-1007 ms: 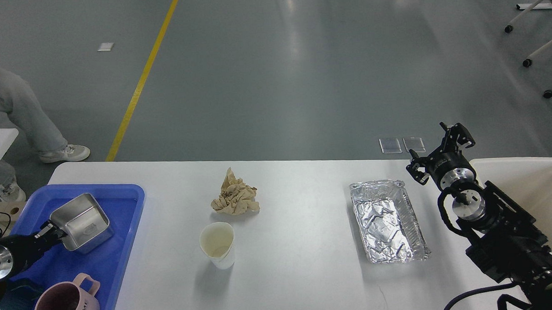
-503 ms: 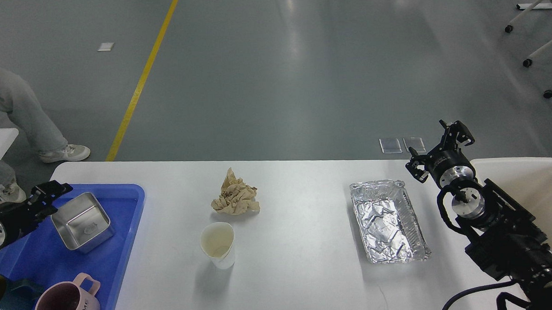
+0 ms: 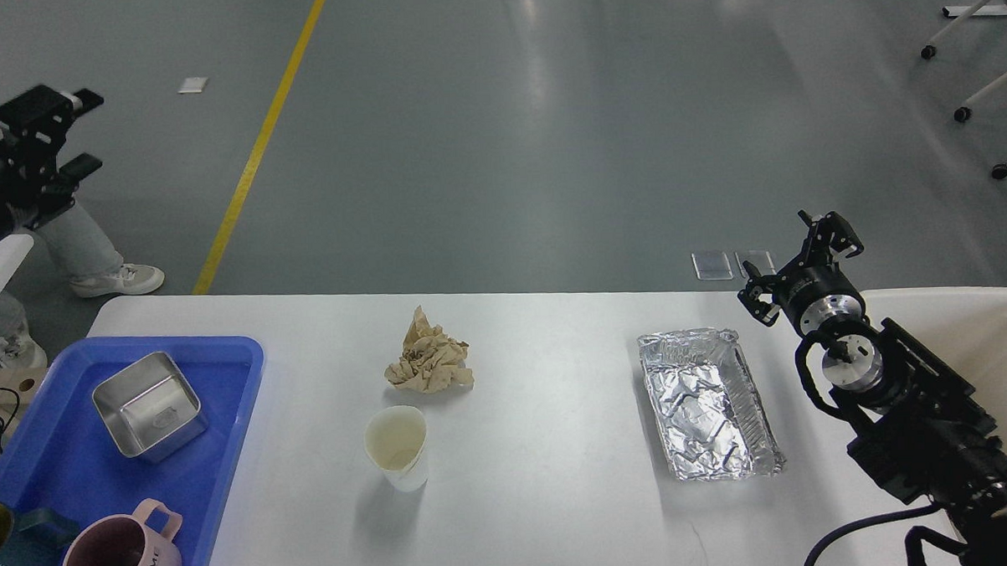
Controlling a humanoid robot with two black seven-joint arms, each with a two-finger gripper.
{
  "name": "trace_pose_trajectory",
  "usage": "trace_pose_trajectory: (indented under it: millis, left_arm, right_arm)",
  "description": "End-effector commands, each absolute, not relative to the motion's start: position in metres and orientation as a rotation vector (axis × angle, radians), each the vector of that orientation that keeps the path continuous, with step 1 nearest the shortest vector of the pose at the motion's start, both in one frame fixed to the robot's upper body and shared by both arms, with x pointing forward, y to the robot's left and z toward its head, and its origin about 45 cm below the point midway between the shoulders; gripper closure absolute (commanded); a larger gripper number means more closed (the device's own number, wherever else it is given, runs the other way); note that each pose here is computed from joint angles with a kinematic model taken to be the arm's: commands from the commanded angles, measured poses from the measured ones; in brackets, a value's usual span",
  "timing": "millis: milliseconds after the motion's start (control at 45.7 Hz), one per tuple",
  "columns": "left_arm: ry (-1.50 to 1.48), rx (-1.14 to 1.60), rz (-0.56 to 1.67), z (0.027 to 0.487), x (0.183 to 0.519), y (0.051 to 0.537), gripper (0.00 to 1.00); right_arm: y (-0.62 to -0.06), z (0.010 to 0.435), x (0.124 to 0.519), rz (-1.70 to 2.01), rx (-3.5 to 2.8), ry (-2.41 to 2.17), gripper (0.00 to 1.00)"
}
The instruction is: Tidy desktop
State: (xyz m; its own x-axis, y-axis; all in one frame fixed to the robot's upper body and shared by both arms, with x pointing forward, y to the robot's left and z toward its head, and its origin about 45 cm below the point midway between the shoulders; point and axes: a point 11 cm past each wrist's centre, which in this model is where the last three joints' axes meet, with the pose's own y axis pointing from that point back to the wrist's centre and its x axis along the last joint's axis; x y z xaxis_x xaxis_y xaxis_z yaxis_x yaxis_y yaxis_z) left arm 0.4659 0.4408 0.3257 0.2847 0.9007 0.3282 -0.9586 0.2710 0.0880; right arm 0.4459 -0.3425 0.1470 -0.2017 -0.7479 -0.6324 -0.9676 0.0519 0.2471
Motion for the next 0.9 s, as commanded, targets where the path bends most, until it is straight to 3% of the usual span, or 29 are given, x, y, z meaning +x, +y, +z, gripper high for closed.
trace_pose_trajectory:
  millis: [0,328,656,875]
  left_arm:
    - [-0.165,0.015,1.325,0.359,0.477,0.434,0.03]
    - [0.154,-0.557,1.317,0.354,0.496,0.386,0.04]
    - [0.471,-0.854,1.411,0.262,0.476,0.39,0.03]
    - [0.659,-0.901,1.358,0.22,0.468,0.357,0.03]
  right_arm:
    - [-0.341,0.15,0.448,0.911,-1.73,1.997,0.0]
    - [-0.339,0.159,0.454,0.897,-1.734,1.991,0.0]
    - [-0.349,0.164,0.454,0.876,-1.737,2.003,0.0]
    - [-0.359,0.167,0.454,0.857,-1.736,2.02,0.0]
